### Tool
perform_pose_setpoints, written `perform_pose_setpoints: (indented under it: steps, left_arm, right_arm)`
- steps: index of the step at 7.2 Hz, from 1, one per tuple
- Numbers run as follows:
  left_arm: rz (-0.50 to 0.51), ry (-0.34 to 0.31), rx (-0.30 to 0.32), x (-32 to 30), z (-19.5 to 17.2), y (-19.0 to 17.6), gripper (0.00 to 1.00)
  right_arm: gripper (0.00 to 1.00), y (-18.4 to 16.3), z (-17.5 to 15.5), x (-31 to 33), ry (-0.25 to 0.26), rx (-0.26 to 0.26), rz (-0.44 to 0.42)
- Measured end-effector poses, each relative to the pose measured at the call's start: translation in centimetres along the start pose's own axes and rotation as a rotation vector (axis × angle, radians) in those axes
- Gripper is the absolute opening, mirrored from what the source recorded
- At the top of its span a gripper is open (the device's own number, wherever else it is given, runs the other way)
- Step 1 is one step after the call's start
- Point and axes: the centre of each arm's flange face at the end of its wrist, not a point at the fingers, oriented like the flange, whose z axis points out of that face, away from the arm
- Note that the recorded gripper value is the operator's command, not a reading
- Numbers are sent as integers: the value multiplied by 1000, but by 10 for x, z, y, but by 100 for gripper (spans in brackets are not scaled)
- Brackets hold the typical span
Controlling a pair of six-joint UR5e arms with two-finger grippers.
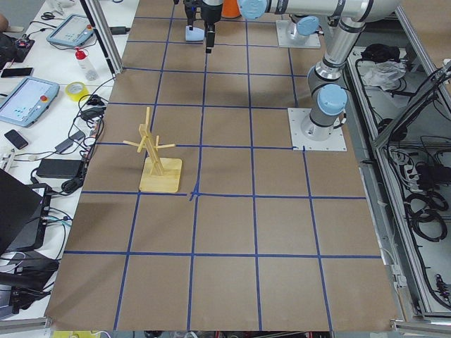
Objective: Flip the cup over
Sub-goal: 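Lower the right gripper over the upside-down white cup, then close the right gripper on the white cup and lift it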
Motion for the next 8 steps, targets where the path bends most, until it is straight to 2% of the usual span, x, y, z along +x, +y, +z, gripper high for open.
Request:
perform_pose_setpoints:
  steps: [2, 5, 8]
  left_arm:
    - [0, 0, 1, 0, 0, 0, 100]
    - [0, 0, 0, 0, -1, 1, 100]
    - [0, 0, 0, 0, -1, 1, 100]
  right_arm:
    - [100, -8, 18, 8, -3, 20, 11]
    - [100, -12, 42, 10, -13, 13, 13]
    - [100, -12, 50, 11, -3, 11, -40]
